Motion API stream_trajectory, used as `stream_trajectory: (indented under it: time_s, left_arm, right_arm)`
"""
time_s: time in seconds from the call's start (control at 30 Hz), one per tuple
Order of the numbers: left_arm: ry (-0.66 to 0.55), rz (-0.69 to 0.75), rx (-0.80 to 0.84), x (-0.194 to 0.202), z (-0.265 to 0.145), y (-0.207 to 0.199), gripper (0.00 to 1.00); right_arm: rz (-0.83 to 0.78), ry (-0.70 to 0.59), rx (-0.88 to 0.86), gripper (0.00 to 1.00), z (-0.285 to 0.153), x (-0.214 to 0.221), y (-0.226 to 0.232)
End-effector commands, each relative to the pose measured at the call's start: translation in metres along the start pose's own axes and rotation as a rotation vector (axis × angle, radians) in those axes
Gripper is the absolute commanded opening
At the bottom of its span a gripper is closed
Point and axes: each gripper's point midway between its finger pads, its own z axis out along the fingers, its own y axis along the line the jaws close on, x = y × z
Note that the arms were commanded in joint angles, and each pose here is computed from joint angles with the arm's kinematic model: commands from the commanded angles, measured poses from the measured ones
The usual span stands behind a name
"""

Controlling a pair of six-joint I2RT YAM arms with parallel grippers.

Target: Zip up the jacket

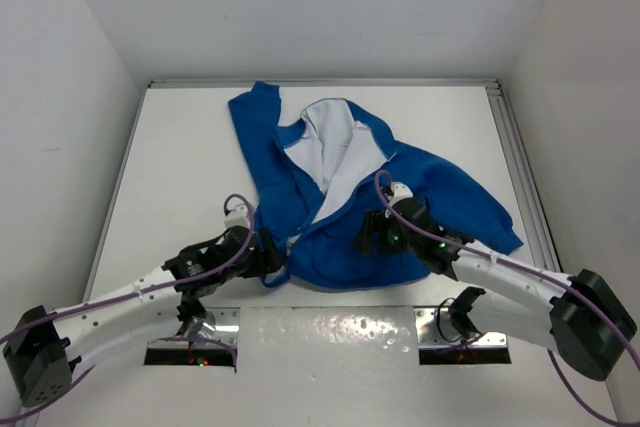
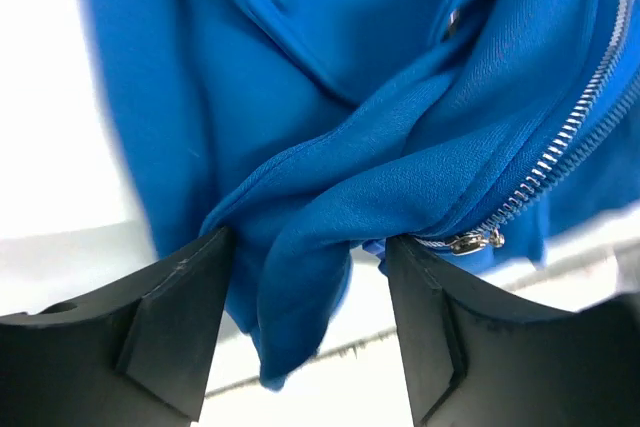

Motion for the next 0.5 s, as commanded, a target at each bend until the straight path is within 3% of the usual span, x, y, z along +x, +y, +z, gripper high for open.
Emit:
stream_trajectory:
  time_s: [0.0, 0.17, 0.23, 0.27, 0.33, 0.37, 0.43, 0.47]
  left_arm:
    - [-0.197, -0.058, -0.11, -0.036, 0.002, 0.016, 0.61]
    - [-0.19, -0.07, -0.162, -0.029, 0.017, 0.03, 0.61]
    - [-0.208, -0.084, -0.129, -0.037, 0.024, 0.027, 0.6]
    - [-0.143, -0.084, -0.099, -0.028, 0.029, 0.022, 0.58]
    - [-0.142, -0.093, -0.077, -0.034, 0.037, 0.019, 0.41]
    - [-0.129, -0.089, -0.089, -0.033, 0.042, 0.021, 0.24]
    - [-0.166, -0.08, -0.071, -0.05, 0.045, 0.011, 0.06]
    - [-0.183, -0.075, -0.072, -0.059, 0.045, 0.008, 0.0]
  right_arm:
    - [-0.002, -0.007, 0.129, 0.71, 0.001, 0.006, -0.027]
    - [-0.014, -0.026, 0.343, 0.73, -0.009, 0.015, -0.073]
    - [-0.004, -0.036, 0.403, 0.79, -0.013, 0.021, -0.088]
    - [-0.002, -0.043, 0.419, 0.82, -0.014, 0.022, -0.092]
    - [-0.005, -0.016, 0.413, 0.83, -0.01, 0.026, -0.091]
    - [-0.001, 0.035, 0.395, 0.79, -0.007, 0.035, -0.088]
    - [0.019, 0.055, 0.349, 0.7, -0.001, 0.043, -0.082]
    - [0.029, 0.069, 0.325, 0.56, 0.0, 0.048, -0.079]
